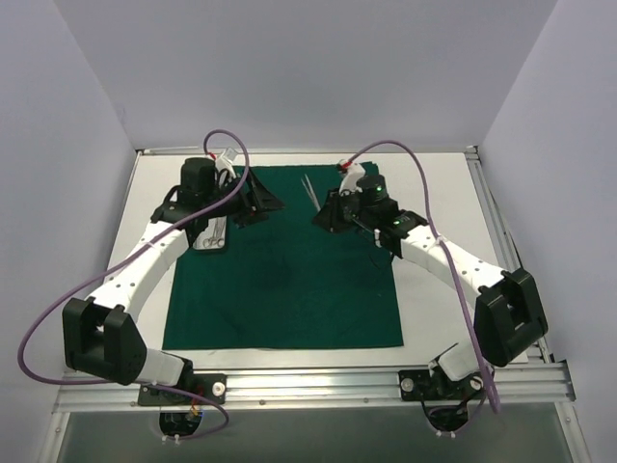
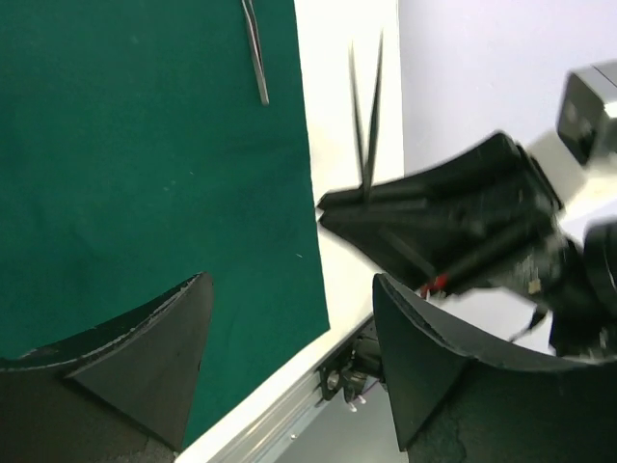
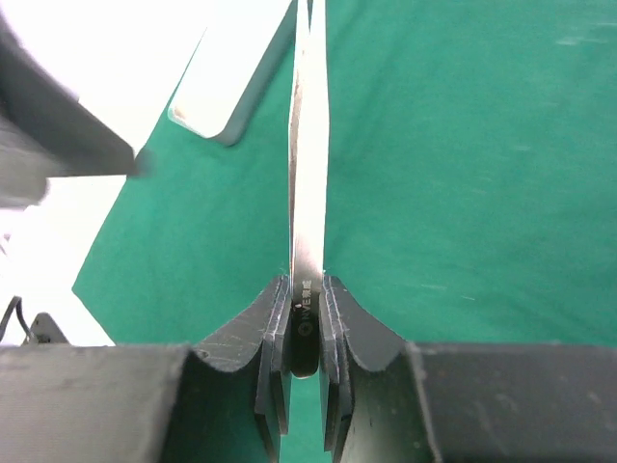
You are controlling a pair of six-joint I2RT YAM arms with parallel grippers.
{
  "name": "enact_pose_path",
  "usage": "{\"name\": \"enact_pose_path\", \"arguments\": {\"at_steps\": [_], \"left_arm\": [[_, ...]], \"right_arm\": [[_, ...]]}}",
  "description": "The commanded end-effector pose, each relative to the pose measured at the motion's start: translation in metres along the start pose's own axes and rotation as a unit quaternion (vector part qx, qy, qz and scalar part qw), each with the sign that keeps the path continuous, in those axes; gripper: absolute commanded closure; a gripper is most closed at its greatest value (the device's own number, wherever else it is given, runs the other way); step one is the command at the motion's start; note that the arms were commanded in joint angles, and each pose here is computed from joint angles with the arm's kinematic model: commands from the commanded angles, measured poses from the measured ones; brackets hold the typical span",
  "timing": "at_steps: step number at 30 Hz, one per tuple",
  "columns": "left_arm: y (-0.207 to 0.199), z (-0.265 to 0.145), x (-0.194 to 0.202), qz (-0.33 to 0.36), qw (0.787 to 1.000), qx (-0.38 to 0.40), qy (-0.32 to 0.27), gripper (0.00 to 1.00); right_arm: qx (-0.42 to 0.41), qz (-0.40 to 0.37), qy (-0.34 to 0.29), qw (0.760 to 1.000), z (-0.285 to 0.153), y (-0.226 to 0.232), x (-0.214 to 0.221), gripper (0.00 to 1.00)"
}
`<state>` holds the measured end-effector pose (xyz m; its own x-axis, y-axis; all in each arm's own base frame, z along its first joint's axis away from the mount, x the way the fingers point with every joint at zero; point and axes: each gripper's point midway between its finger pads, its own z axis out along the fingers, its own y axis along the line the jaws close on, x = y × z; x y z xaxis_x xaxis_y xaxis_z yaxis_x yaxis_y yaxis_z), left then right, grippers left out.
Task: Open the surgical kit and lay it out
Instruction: Place the medical item in the surgical kit.
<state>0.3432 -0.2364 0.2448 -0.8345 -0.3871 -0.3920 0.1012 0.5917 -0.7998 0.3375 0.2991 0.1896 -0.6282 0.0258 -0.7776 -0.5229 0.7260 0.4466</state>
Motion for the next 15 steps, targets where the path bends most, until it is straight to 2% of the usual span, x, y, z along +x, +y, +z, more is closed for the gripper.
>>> {"name": "enact_pose_path", "arguments": {"at_steps": [1,3,6,10,15], "left_arm": [[-0.015,-0.021,-0.016,0.049,0.998,0.035,-0.032,0.24],[-0.015,-0.021,-0.019,0.051,0.997,0.036,-0.035,0.24],[-0.021,-0.016,-0.022,0.055,0.996,0.062,-0.029,0.23],[-0.05,-0.017,-0.017,0.09,0.985,0.149,-0.008,0.2],[-0.063,-0.022,-0.015,0.128,0.973,0.192,-0.009,0.17]], "right_arm": [[-0.07,0.008,-0.033,0.997,-0.022,0.006,-0.027,1.0],[-0.082,0.011,-0.034,0.996,-0.023,-0.003,-0.031,1.0],[-0.137,-0.004,-0.014,0.99,-0.026,0.01,-0.026,1.0],[-0.205,-0.024,0.009,0.978,-0.035,0.031,-0.016,1.0],[-0.281,-0.025,0.017,0.959,-0.052,0.056,-0.012,1.0]]}}
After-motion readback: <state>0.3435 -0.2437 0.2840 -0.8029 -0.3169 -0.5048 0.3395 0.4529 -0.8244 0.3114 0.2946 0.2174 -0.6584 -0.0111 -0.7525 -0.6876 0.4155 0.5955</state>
